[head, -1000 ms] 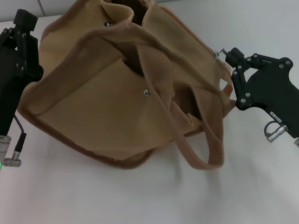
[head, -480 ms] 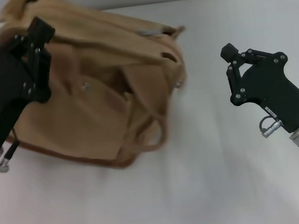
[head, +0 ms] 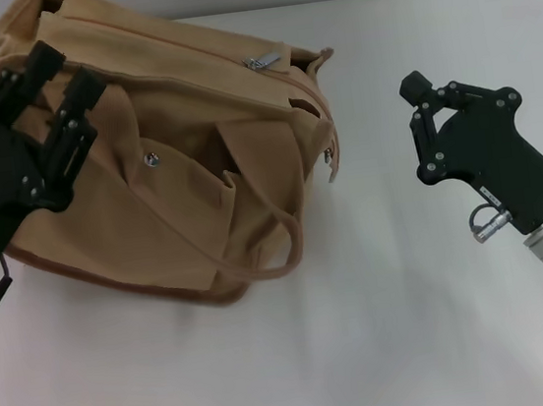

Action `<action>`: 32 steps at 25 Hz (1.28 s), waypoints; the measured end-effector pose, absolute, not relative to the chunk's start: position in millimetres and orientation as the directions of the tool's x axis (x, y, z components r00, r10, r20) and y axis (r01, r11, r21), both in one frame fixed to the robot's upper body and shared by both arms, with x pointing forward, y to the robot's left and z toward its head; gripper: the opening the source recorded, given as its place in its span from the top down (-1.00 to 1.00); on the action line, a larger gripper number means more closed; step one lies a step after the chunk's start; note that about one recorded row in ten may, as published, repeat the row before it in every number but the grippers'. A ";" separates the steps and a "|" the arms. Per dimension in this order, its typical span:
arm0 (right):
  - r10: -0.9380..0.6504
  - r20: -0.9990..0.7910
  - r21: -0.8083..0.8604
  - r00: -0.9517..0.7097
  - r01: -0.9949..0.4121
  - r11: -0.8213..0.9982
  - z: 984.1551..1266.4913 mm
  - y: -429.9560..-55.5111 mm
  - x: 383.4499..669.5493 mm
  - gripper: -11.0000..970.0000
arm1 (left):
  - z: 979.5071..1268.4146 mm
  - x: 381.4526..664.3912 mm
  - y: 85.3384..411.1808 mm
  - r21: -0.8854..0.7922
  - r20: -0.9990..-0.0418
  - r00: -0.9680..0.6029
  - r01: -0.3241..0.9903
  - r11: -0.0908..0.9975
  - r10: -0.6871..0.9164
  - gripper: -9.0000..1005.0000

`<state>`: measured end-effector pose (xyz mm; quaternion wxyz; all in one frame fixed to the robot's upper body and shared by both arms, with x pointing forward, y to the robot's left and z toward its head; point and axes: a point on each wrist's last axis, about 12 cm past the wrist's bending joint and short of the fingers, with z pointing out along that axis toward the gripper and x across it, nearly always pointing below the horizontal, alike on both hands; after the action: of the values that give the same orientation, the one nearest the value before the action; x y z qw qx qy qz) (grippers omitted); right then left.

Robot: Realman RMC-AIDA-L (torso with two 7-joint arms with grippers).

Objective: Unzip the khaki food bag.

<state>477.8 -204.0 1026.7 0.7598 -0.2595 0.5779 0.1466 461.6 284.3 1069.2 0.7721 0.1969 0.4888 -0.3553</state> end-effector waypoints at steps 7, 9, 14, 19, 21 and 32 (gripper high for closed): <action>-0.041 -0.963 -0.188 0.267 -0.553 0.812 1026.6 -207.9 476.6 0.82 | 1066.8 459.3 288.7 -0.054 -0.898 0.270 0.717 0.695 -0.348 -0.17; 0.004 -0.972 -0.141 0.233 -0.600 0.788 1026.5 -209.1 477.2 0.74 | 1065.5 459.6 289.8 -0.063 -0.900 0.267 0.704 0.707 -0.345 -0.33; 0.061 -0.991 -0.046 0.123 -0.713 0.700 1026.5 -216.1 486.9 0.54 | 1064.2 459.7 289.5 -0.073 -0.900 0.263 0.695 0.716 -0.347 -0.52; 0.046 -0.994 -0.040 0.096 -0.736 0.676 1025.4 -209.9 492.0 0.24 | 1063.4 461.7 287.1 -0.078 -0.903 0.254 0.695 0.715 -0.347 -0.58; 0.036 -0.995 -0.041 0.088 -0.738 0.673 1025.2 -205.2 495.5 0.10 | 1063.0 462.3 286.1 -0.081 -0.904 0.250 0.696 0.713 -0.347 -0.61; -0.025 -0.998 -0.061 0.059 -0.748 0.661 1029.8 -169.2 521.4 0.13 | 1063.5 464.1 282.7 -0.093 -0.901 0.240 0.706 0.702 -0.361 -0.62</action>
<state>521.4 -169.2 1029.8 0.6596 -0.3071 0.6290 0.2739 464.1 282.7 1063.5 0.7690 0.1691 0.5095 -0.3470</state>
